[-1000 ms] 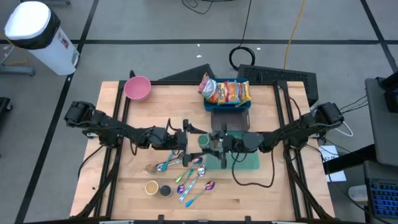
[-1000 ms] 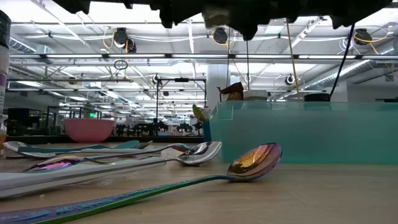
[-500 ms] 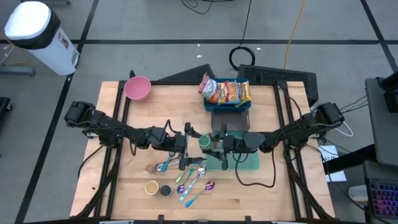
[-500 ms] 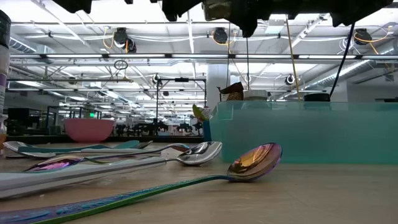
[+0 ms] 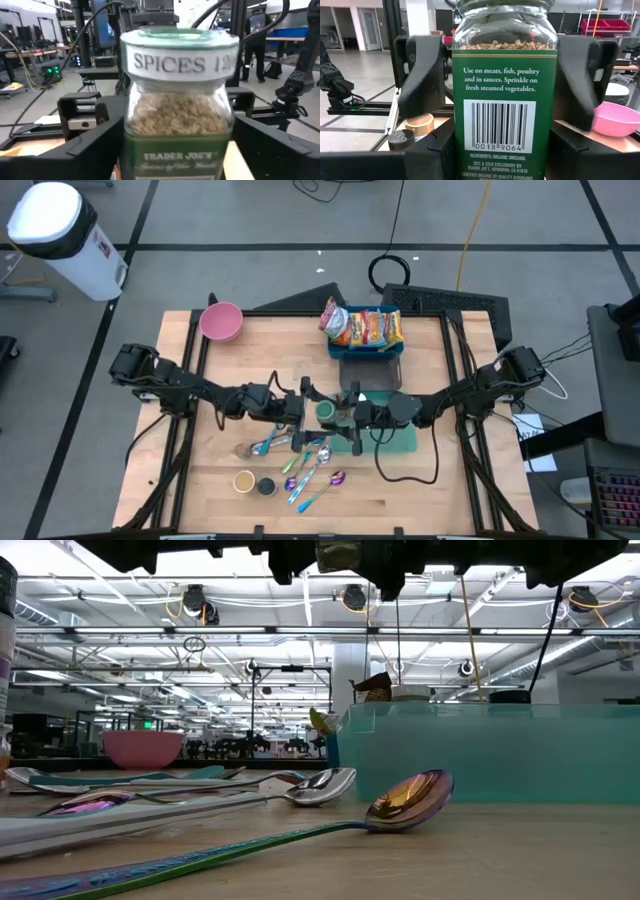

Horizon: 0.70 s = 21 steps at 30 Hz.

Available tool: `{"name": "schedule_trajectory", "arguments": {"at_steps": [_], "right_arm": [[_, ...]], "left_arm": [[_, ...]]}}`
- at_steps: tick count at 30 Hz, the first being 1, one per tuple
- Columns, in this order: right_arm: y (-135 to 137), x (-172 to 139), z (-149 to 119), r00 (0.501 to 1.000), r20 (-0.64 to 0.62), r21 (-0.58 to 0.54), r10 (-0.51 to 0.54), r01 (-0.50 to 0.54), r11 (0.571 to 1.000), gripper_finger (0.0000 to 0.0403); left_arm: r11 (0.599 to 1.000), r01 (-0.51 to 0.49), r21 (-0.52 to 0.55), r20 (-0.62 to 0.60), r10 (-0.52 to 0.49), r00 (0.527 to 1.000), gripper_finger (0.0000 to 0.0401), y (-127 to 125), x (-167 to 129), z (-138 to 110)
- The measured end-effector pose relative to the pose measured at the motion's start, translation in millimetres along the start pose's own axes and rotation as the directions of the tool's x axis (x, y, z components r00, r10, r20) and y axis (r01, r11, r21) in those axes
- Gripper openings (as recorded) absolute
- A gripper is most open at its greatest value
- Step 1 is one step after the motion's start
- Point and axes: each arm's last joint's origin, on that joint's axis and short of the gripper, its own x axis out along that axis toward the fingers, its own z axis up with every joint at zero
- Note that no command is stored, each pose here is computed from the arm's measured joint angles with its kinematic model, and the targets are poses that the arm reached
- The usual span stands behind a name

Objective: Pick & Place Food Item
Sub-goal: Put the green seasoning bottle into the green bin

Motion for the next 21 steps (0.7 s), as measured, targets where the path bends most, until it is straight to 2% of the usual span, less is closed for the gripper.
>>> {"name": "schedule_trajectory", "arguments": {"at_steps": [2, 7, 12, 14, 18, 21], "right_arm": [[0.0, 0.0, -0.1, 1.000, -0.002, -0.005, 0.000, 0.000, 1.000, 0.0189], [0.2, -0.1, -0.4, 1.000, -0.005, -0.004, 0.000, 0.000, 1.000, 0.0189], [-0.5, -2.6, -3.5, 0.996, -0.092, -0.011, -0.004, 0.003, 1.000, 0.0190], [-1.9, -6.5, -3.0, 0.987, -0.160, -0.028, -0.003, -0.001, 1.000, 0.0225], [-6.1, -24.6, 7.1, 0.959, -0.285, -0.017, -0.010, 0.005, 1.000, 0.0324], [-10.6, -38.0, 21.3, 0.950, -0.308, 0.033, -0.055, 0.068, 0.997, 0.0366]], "left_arm": [[1.000, 0.008, 0.000, 0.003, -0.008, 1.000, 0.0327, -0.1, 0.0, 0.3], [1.000, 0.015, -0.006, 0.007, -0.015, 1.000, 0.0203, -0.2, 0.0, 0.6], [1.000, 0.016, -0.007, -0.015, -0.016, 1.000, 0.0199, -0.5, -0.4, -1.3], [1.000, 0.027, -0.008, -0.038, -0.028, 0.999, 0.0199, -1.8, -3.2, 1.3], [0.999, 0.050, -0.009, -0.117, -0.050, 0.992, 0.0199, -3.3, -10.9, 5.9], [0.999, 0.047, -0.026, -0.216, -0.052, 0.975, 0.0199, -3.1, -12.2, -4.2]]}}
